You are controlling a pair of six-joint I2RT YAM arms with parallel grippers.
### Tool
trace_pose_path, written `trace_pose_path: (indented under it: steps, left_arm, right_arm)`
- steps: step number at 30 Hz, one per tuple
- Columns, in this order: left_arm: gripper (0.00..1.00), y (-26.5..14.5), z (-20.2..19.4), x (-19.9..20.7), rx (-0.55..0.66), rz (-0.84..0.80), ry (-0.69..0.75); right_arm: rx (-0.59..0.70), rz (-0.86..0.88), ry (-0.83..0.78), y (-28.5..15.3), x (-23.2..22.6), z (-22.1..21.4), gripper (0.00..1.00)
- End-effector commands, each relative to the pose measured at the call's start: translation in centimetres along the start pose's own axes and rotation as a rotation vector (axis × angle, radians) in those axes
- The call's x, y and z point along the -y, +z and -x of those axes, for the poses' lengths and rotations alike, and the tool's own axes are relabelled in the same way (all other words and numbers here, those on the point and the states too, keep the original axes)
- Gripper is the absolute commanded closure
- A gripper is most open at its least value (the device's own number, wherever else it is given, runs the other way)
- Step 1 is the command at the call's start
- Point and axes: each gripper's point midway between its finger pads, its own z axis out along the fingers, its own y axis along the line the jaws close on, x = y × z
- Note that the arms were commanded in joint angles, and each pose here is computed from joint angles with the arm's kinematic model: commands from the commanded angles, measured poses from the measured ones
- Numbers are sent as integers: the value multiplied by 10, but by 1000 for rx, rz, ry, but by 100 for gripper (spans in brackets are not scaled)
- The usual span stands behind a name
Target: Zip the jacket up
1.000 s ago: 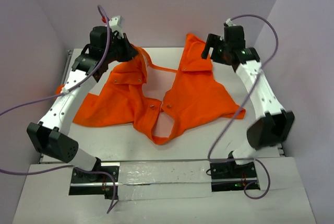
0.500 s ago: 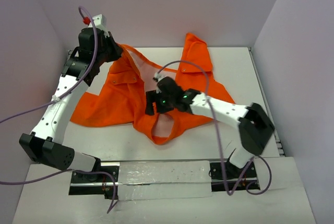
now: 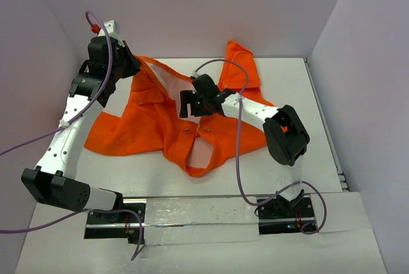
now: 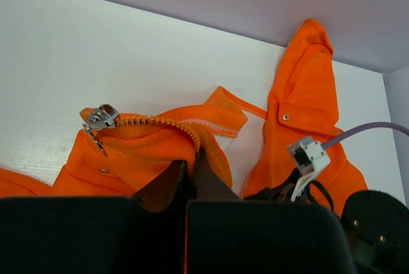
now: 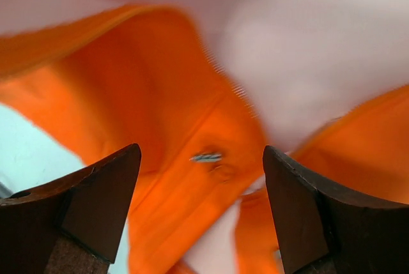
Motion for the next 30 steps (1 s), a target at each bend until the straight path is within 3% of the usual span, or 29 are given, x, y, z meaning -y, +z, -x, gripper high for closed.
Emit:
trace_pose_path:
  steps: [1, 8, 14, 20, 26, 30]
  left_arm:
    - [100, -6, 13, 9, 47, -47, -18]
    - [100, -3, 16, 14, 45, -59, -23]
    - [100, 0, 13, 10, 39, -42, -18]
    - [100, 4, 7, 12, 26, -57, -35]
    - [100, 2, 9, 9, 32, -42, -26]
    - [100, 5, 11, 4, 56, -12, -50]
  right_arm:
    - [-27, -30, -16, 18, 20, 2, 16]
    - [-107, -22, 7, 40, 31, -17, 19]
    - [-125, 37, 25, 39, 27, -34, 30]
    - [-137, 73, 39, 37, 22, -42, 48]
    - [-115, 79, 43, 24, 15, -36, 87]
    - [-60, 134, 52, -7, -10, -15, 100]
